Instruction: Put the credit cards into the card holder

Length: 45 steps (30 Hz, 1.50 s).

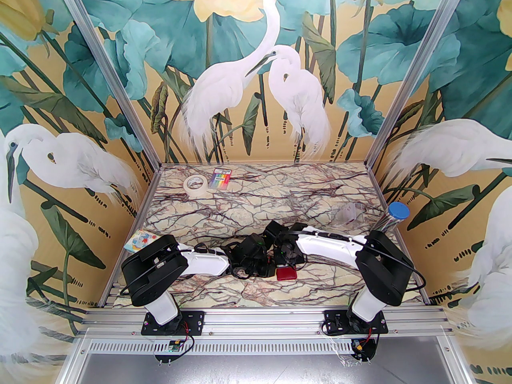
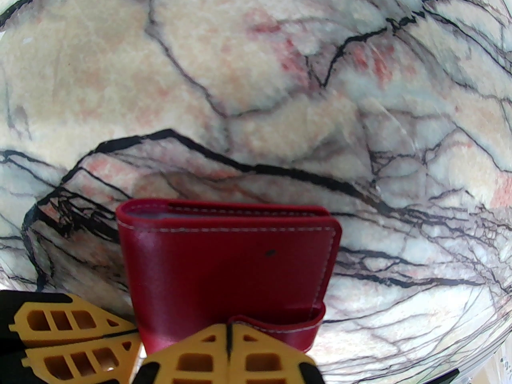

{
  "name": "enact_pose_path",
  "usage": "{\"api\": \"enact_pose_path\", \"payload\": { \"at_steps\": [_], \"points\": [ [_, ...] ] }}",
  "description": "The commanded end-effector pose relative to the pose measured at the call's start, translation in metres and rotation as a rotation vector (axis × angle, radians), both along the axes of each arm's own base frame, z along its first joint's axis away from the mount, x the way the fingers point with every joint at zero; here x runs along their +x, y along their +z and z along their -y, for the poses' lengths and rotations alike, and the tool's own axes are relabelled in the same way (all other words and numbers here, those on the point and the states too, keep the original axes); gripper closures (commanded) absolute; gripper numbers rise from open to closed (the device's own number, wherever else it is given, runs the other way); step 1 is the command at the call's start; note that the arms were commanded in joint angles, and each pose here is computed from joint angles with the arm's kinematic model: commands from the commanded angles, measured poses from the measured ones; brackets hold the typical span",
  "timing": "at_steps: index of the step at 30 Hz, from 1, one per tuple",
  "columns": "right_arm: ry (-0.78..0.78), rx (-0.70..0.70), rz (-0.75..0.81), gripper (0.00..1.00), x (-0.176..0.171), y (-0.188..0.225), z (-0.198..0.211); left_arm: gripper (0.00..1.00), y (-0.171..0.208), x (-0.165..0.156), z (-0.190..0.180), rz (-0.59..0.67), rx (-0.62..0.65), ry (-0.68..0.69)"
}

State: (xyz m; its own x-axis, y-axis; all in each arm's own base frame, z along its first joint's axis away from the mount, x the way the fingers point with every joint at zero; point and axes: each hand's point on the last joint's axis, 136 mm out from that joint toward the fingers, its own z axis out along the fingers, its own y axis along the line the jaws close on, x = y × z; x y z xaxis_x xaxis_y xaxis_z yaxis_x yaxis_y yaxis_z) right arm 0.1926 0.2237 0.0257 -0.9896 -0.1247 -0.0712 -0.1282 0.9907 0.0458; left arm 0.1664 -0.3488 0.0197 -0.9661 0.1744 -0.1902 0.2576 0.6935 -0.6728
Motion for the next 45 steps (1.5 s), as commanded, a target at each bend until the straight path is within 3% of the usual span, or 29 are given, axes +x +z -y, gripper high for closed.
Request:
{"api": "enact_pose_path", "payload": {
  "at_steps": [1, 11, 16, 20, 26, 45],
  "points": [
    [-0.013, -0.031, -0.052, 1.0, -0.012, -0.021, 0.013, 0.92, -0.006, -0.002, 0.001, -0.022, 0.004, -0.005],
    [-0.052, 0.072, -0.044, 1.0, -0.008, -0.016, 0.013, 0.92, -0.004, -0.003, -0.001, -0.013, -0.002, -0.002],
    [-0.057, 0.122, -0.03, 1.0, -0.006, -0.009, 0.011, 0.91, 0.015, -0.002, 0.0, 0.031, -0.05, -0.01],
    [-0.07, 0.163, -0.024, 1.0, -0.005, -0.005, 0.012, 0.81, 0.031, -0.004, 0.006, 0.041, -0.126, -0.02],
    [-0.093, 0.22, -0.021, 1.0, -0.007, -0.003, 0.014, 0.81, 0.049, -0.006, 0.025, 0.017, -0.254, -0.042],
    [-0.129, 0.331, -0.018, 1.0, -0.003, 0.008, 0.016, 0.92, 0.002, 0.003, 0.017, -0.051, -0.083, 0.047]
  ]
}}
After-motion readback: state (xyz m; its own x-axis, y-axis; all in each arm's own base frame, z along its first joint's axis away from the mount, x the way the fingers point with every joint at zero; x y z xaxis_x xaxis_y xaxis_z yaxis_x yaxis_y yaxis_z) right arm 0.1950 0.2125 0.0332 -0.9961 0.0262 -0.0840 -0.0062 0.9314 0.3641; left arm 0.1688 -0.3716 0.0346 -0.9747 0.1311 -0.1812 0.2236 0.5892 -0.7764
